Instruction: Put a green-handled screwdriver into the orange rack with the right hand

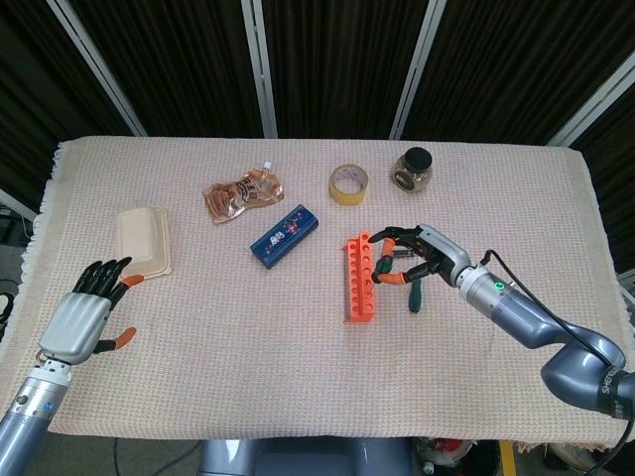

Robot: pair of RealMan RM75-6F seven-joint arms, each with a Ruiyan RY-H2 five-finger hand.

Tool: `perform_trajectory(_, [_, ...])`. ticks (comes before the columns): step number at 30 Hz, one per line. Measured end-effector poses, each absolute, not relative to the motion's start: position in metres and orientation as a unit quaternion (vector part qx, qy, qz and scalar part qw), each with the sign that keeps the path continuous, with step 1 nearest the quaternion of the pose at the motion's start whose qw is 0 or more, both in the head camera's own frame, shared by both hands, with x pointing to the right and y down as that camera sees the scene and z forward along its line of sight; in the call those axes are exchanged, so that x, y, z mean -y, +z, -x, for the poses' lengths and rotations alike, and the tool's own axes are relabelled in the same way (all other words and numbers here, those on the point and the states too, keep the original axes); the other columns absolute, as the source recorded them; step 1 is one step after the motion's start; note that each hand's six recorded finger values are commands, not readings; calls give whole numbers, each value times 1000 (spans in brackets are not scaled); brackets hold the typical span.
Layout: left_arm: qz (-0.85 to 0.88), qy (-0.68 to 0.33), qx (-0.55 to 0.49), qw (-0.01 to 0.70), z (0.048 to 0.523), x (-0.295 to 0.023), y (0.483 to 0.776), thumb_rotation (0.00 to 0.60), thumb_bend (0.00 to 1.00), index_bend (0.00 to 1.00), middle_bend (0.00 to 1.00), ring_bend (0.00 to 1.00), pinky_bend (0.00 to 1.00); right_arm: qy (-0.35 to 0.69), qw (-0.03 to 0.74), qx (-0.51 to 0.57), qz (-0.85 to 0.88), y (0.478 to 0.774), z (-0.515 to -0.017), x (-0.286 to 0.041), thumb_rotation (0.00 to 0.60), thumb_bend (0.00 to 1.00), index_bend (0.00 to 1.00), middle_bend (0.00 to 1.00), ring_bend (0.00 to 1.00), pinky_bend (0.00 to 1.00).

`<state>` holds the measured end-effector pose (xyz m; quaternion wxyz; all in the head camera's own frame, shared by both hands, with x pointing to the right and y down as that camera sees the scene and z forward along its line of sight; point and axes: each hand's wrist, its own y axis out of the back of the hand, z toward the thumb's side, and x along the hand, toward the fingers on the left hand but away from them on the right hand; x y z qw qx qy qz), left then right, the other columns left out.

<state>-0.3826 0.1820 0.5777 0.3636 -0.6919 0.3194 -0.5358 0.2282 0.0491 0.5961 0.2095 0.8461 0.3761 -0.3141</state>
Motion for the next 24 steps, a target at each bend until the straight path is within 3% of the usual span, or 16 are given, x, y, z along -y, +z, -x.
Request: perform_trajectory(24, [690,-538,-321,362,386,-183,578,600,239,185,0,0,0,-331,210,-360,-847,617,-226,-57,600,191,575,217,0,65])
